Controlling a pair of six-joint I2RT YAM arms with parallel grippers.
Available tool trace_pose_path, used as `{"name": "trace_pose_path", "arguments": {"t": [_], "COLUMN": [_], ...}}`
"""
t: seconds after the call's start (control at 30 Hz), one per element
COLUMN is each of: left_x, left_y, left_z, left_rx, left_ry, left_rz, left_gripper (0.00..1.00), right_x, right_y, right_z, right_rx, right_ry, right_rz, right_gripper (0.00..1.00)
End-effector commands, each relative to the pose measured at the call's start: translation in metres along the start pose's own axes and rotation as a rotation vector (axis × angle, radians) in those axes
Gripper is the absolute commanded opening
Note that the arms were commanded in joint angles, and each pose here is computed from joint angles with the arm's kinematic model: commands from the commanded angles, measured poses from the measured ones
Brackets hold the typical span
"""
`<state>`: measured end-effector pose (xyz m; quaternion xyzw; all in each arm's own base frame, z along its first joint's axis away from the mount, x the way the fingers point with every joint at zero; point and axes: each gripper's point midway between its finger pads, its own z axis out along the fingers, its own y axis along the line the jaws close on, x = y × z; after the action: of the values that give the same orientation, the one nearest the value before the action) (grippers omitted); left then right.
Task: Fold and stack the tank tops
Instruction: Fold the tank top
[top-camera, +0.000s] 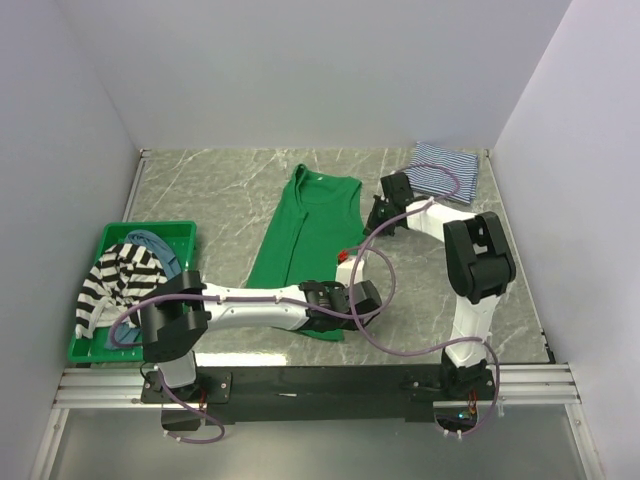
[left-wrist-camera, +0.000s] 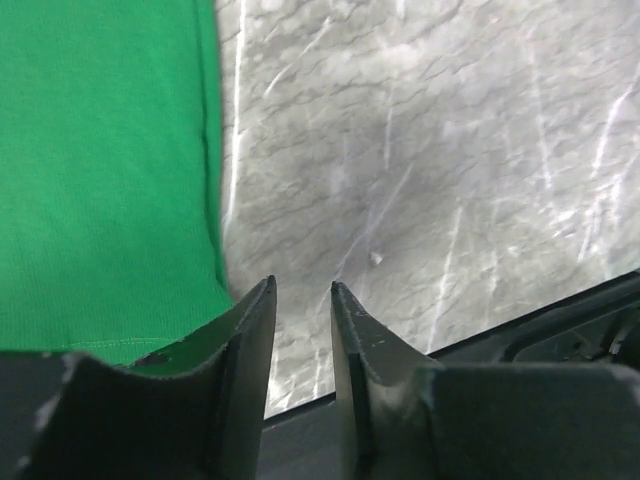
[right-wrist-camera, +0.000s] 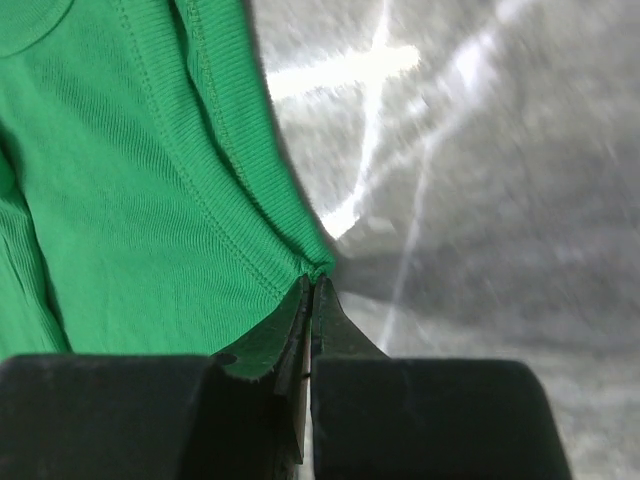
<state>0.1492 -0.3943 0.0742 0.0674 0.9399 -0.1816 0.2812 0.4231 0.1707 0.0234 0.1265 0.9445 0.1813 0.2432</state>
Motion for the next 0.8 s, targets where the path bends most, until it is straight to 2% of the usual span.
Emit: {"name": "trace_pose_path", "arguments": {"t": [0.0, 0.2, 0.37, 0.5, 0.77], "left_x": [-0.004, 0.016, 0.033, 0.035, 0.037], "left_y": [0.004, 0.024, 0.029, 0.041, 0.024], "left_z": [-0.010, -0.010, -0.014, -0.011, -0.004], "left_rx": [-0.053, -0.219, -0.255, -0.317, -0.259], "left_ry": [-0.015, -0.003, 0.004, -0.015, -0.050], "left_rz": [0.026, 0.118, 0.169, 0.187, 0.241], "left_gripper": [0.35, 0.43, 0.47, 0.46, 0.39], "right_x": [-0.017, -0.020, -0.022, -0.023, -0.023], "right_y": [0.007, 0.002, -0.001, 0.000, -0.003], "right_z": [-0.022, -0.030, -0.031, -0.032, -0.031], "right_rx": [-0.031, -0.025, -0.024, -0.030, -0.029], "right_ry": [-0.081, -0.097, -0.097, -0.099, -0.103], "right_rz": [0.009, 0.017, 0.026, 0.029, 0.035], "right_gripper": [0.00, 0.00, 0.00, 0.00, 0.00]}}
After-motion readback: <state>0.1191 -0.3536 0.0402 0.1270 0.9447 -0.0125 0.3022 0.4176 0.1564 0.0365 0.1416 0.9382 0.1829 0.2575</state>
